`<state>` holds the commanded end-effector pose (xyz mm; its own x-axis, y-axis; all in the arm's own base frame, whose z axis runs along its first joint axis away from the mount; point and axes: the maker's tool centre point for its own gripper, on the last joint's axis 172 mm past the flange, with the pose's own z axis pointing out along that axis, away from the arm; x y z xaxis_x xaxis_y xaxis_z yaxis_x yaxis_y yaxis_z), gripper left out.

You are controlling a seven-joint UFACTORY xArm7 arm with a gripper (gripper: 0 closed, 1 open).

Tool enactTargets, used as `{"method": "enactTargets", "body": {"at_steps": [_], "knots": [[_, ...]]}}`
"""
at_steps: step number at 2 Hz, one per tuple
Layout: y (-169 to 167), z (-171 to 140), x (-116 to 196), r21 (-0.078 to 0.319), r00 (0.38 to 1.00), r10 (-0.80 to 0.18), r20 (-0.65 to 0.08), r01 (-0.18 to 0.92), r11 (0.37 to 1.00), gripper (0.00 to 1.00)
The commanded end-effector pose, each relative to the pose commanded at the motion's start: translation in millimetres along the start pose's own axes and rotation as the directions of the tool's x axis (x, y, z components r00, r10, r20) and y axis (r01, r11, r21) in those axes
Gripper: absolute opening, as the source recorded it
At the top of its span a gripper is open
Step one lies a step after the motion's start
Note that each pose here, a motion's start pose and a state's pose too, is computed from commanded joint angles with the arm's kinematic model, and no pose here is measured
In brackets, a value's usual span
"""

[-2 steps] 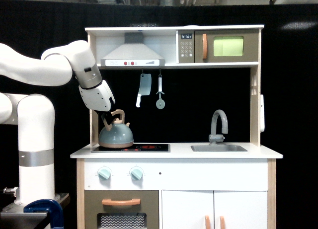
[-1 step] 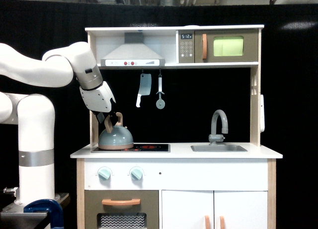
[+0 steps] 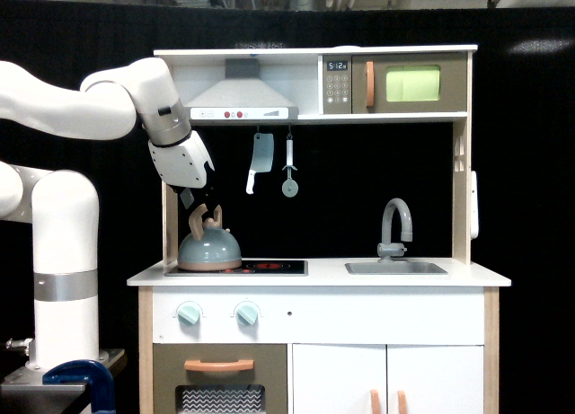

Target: Place the teapot on the stove

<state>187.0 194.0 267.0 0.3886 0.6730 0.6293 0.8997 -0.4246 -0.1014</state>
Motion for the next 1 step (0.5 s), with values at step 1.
{"method": "enactTargets", "body": {"at_steps": [1], "knots": [[42.7,-48.7,18.8,0.000,1.000,0.000,0.000,0.000,1.000,1.00]]}}
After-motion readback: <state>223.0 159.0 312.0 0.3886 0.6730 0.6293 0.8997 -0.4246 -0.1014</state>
